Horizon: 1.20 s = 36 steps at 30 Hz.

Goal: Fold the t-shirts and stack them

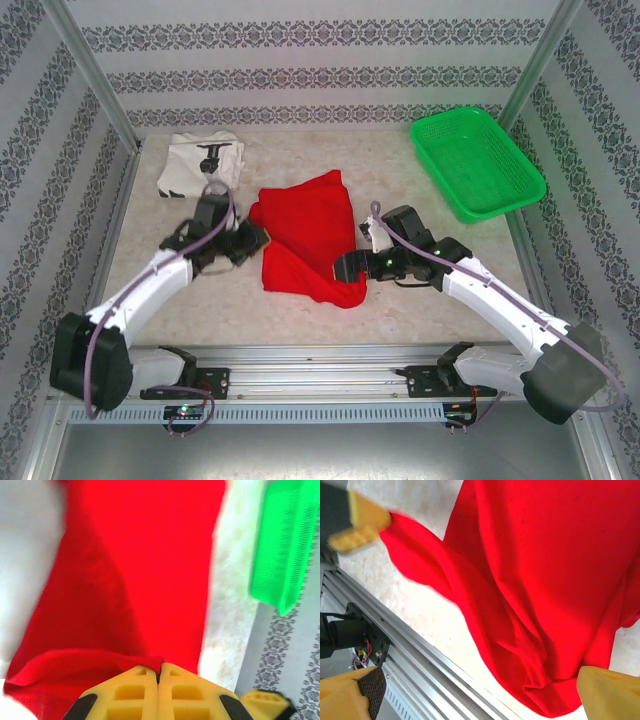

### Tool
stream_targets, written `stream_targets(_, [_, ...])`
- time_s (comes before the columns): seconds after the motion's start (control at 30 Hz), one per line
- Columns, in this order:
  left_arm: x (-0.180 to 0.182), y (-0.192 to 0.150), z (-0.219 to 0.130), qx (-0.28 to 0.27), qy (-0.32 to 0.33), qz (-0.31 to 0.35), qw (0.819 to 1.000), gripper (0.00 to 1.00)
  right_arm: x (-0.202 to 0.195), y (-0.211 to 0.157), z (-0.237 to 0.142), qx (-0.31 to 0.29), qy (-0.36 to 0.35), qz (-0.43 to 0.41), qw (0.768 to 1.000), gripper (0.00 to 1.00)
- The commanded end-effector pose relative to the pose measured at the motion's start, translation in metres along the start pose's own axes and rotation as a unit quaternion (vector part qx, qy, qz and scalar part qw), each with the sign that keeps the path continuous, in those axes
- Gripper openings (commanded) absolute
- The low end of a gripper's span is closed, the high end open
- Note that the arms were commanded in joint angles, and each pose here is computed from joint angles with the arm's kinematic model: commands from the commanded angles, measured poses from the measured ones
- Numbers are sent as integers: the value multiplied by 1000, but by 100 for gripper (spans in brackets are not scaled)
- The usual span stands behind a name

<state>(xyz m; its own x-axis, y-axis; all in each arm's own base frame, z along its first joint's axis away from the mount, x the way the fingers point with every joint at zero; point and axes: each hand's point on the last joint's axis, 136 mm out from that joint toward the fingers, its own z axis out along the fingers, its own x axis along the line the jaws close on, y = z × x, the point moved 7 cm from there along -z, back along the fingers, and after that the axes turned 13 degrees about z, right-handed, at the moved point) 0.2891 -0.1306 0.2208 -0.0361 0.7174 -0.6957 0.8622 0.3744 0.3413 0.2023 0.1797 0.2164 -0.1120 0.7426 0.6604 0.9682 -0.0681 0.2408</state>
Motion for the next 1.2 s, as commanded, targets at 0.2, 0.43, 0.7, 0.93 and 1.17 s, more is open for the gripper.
stream_targets(0.2, [-52, 68, -58, -17, -35, 178, 983, 0, 11, 27, -15, -48, 9, -7, 999, 98])
stream_targets(0.43, [16, -22, -53, 1, -34, 96, 995, 0, 6, 26, -7, -41, 9, 7, 999, 98])
stream_targets(0.7, [89, -120, -57, 25, 6, -3, 1000, 0, 11, 33, 0, -23, 9, 4, 1000, 98])
stream_targets(0.93, [110, -148, -56, 31, 30, -55, 998, 0, 14, 36, 10, -1, 8, 1, 1000, 98])
stream_targets(1.17, [129, -156, -48, 64, 96, -99, 988, 0, 15, 36, 16, 11, 7, 1, 1000, 98])
